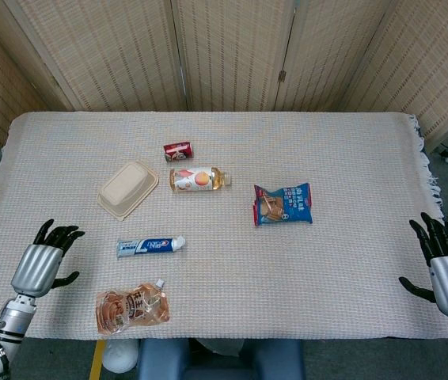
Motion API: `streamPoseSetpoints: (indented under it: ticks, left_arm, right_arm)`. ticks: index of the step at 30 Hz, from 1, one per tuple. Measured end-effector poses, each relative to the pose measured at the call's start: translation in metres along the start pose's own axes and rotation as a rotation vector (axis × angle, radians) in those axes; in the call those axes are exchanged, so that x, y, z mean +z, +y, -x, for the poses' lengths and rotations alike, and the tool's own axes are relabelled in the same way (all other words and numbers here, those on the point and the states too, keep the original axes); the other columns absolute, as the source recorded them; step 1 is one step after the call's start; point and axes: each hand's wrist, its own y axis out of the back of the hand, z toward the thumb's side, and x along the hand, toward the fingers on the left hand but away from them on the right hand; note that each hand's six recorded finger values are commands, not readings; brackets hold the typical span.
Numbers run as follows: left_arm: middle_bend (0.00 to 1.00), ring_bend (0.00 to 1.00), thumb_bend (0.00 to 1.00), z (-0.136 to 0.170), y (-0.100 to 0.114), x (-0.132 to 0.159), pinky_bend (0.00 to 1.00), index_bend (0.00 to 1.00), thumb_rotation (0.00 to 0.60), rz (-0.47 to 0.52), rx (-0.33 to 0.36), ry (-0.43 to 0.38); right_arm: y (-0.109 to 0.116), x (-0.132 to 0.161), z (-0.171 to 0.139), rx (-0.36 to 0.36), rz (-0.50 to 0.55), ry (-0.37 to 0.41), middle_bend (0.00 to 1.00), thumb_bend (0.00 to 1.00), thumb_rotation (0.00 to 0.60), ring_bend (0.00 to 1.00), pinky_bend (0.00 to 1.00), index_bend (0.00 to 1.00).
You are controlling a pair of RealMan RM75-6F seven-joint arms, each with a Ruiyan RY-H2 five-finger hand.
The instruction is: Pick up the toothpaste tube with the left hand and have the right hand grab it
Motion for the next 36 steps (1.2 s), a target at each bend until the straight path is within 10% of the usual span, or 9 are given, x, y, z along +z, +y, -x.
streamPoseSetpoints:
  ticks: [21, 36]
  left_arm:
    - [0.29, 0.28, 0.28, -0.09, -0.056, 0.06, 0.19, 0.31, 0.6, 0.003, -0.201, -0.076]
    - [0.32, 0.32, 0.32, -0.118, -0.072, 0.063, 0.22, 0.34, 0.6, -0.034, -0.187, -0.039]
  right_arm:
    - [0.0, -0.011, -0.003, -0.014, 0.015, -0.028, 0.0, 0.14, 0.6, 0.05, 0.0, 0.0]
    - [-0.001, -0.016, -0.005, -0.012, 0.018, -0.046, 0.0, 0.14, 0.6, 0.05, 0.0, 0.0]
